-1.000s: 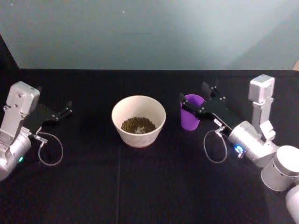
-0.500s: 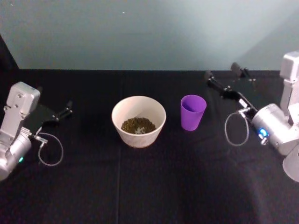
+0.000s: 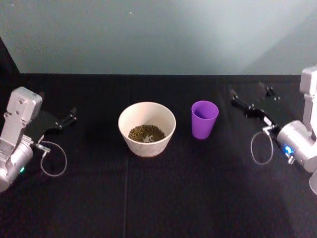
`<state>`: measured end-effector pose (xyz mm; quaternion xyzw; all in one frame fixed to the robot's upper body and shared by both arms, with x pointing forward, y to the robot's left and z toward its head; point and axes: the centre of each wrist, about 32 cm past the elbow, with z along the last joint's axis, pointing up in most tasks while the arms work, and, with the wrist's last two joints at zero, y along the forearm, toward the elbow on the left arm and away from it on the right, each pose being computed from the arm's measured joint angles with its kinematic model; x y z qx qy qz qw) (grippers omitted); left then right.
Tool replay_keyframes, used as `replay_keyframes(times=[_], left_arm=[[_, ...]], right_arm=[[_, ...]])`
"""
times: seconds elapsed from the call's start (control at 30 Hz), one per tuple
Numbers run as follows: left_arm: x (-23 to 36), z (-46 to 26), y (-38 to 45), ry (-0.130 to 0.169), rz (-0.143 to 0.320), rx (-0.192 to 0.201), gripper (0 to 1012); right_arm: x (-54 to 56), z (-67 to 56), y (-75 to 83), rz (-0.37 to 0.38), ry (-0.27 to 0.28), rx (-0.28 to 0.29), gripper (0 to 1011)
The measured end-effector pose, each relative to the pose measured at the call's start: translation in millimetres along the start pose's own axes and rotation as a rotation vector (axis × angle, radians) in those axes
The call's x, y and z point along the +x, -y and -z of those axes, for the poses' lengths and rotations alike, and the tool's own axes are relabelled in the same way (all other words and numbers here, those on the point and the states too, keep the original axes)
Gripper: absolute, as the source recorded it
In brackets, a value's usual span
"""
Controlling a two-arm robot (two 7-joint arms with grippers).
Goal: Pick up the cup and pour the mung beans from the cup into the bowl.
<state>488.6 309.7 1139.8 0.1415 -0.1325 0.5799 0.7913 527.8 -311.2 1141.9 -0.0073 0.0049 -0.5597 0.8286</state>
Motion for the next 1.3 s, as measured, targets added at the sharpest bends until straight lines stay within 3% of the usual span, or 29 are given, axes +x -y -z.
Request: replay_keyframes(times=[0.3,1.3], left_arm=[[0.0,0.0,0.0,0.0,0.0,0.0,1000],[0.0,0.0,0.0,0.0,0.0,0.0,1000]], right_arm=[[-4.9,18.3,2.5,0.016,0.001,-0.046,1000],[-3.9,16.4,2.1,0.009,-0.003,-0.04,1000]])
